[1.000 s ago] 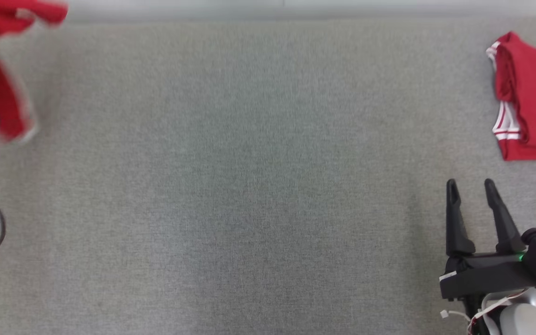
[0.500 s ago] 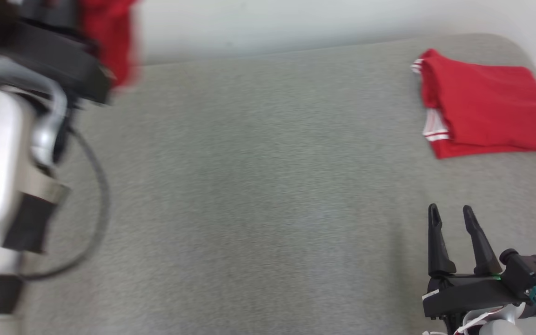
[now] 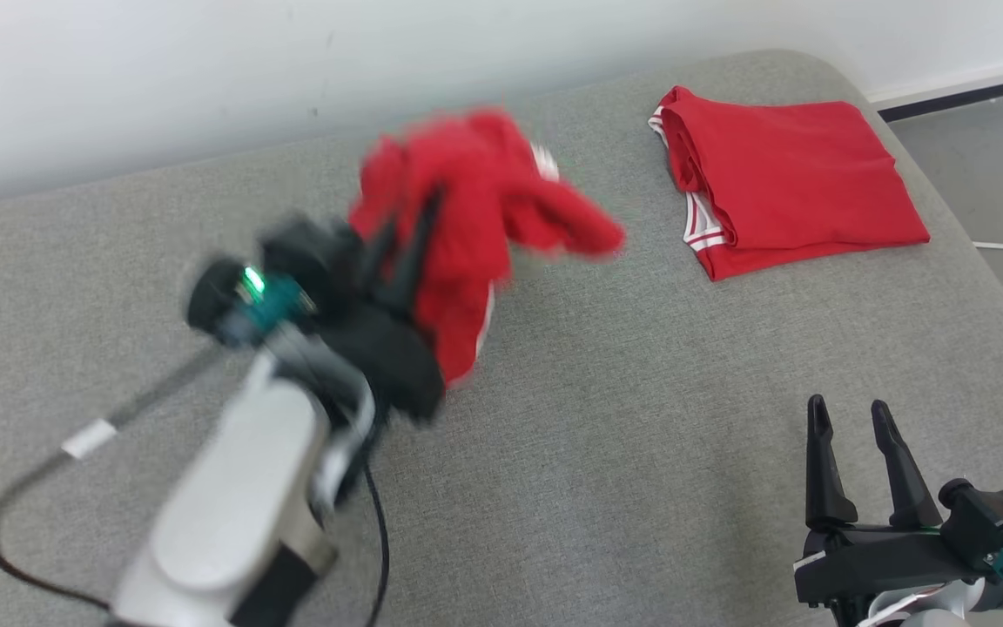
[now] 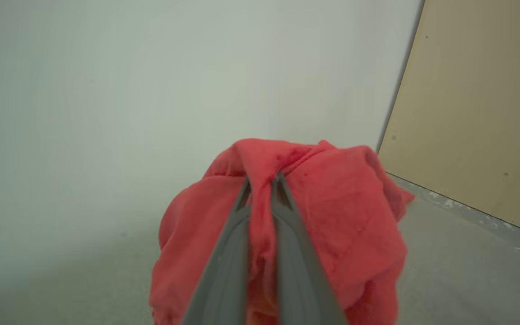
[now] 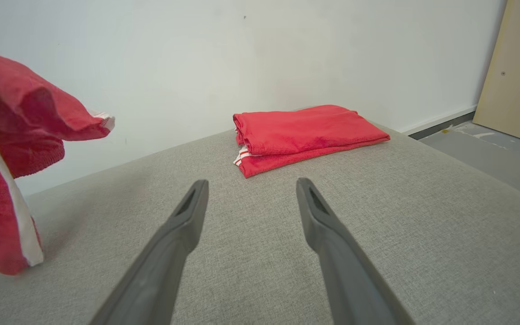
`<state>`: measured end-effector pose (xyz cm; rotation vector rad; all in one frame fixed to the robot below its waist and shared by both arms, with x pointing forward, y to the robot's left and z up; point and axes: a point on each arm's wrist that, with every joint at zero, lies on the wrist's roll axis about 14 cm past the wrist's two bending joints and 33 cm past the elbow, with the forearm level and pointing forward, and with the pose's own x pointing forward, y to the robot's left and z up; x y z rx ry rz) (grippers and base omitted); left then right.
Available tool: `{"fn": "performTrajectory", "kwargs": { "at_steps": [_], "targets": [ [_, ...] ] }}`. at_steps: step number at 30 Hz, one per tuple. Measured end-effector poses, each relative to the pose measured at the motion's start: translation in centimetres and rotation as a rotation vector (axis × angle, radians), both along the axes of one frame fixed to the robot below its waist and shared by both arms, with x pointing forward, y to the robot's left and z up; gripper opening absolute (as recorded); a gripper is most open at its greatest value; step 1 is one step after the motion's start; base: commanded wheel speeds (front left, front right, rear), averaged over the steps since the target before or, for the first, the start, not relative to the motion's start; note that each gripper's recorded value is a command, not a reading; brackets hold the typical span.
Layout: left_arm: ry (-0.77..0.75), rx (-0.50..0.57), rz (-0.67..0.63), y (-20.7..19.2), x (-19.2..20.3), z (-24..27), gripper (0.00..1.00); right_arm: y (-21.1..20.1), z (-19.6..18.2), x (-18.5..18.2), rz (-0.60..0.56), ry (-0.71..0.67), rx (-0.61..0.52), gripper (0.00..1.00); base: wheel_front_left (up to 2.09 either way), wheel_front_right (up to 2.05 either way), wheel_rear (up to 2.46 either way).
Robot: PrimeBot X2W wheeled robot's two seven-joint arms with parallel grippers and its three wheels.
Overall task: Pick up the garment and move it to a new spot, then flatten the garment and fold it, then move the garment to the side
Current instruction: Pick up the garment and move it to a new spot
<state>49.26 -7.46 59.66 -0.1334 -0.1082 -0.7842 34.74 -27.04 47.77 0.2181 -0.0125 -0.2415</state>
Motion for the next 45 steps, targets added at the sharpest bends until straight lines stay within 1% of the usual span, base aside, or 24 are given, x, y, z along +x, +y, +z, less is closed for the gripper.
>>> {"fn": "performTrajectory", "kwargs": {
  "at_steps": [2,5,8,9,10,11,13,16,21,24,29,30,31,36,39,41,45],
  "targets": [
    [0.07,0.02,-0.004,-0.2,-0.9,-3.0,0.0,0.2,-0.2,0.2,0.006,0.006,0.002,1.0,0.0,0.0,0.0],
    [0.173,0.08,-0.006,0.1,-2.5,-8.2,0.0,0.7,-0.2,0.8,0.021,0.005,0.002,1.0,0.0,0.0,0.0],
    [0.231,0.147,0.006,1.0,-3.9,-12.1,0.02,1.1,-0.1,1.4,0.037,0.0,0.003,1.0,0.0,0.0,0.0],
    [0.252,0.16,0.007,1.2,-4.4,-13.2,0.34,1.3,-0.2,1.6,0.042,0.0,0.004,1.0,0.0,0.0,0.0],
    [0.275,0.173,0.003,1.2,-5.1,-14.2,1.0,1.5,-0.2,1.7,0.048,-0.001,0.004,1.0,0.0,0.0,0.0],
    [0.284,0.18,-0.004,1.1,-5.6,-14.7,1.0,1.7,-0.1,1.9,0.054,-0.003,0.005,1.0,0.0,0.0,0.0],
    [0.266,0.139,-0.002,0.9,-5.9,-14.1,1.0,1.7,0.0,2.1,0.056,-0.009,0.006,1.0,0.0,0.0,0.0],
    [0.205,0.072,0.021,0.9,-5.5,-11.9,1.0,2.2,0.1,2.3,0.072,-0.012,0.004,1.0,0.0,0.0,0.0],
    [0.097,0.0,0.106,3.0,-4.2,-7.8,1.0,3.2,0.7,2.5,0.105,-0.034,0.002,1.0,0.0,0.0,0.0],
    [0.035,-0.017,0.173,5.4,-3.6,-5.7,1.0,3.8,1.1,2.5,0.128,-0.047,-0.001,1.0,0.0,0.0,0.0],
    [-0.056,-0.024,0.331,11.2,-3.5,-3.1,1.0,5.2,1.8,2.8,0.172,-0.07,-0.003,1.0,0.0,0.0,0.0],
    [-0.056,-0.024,0.331,11.2,-3.5,-3.1,1.0,5.2,1.8,2.8,0.172,-0.07,-0.003,1.0,0.0,0.0,0.0],
    [-0.067,-0.021,0.361,12.5,-3.6,-2.9,1.0,5.4,2.1,2.9,0.182,-0.076,-0.004,1.0,0.0,0.0,0.0],
    [-0.086,-0.004,0.515,18.8,-5.4,-2.9,1.0,6.7,3.3,3.3,0.224,-0.112,-0.009,1.0,0.0,0.0,0.0],
    [-0.081,0.009,0.593,21.9,-6.8,-3.3,1.0,7.5,3.7,3.3,0.249,-0.122,-0.012,1.0,0.0,0.0,0.0],
    [-0.069,0.026,0.636,23.5,-7.9,-4.0,1.0,7.9,4.0,3.3,0.263,-0.127,-0.014,1.0,0.0,0.0,0.0],
    [-0.06,0.011,0.721,26.0,-9.8,-4.2,1.0,8.6,4.4,3.1,0.284,-0.134,-0.018,1.0,0.0,0.0,0.0]
  ]
}}
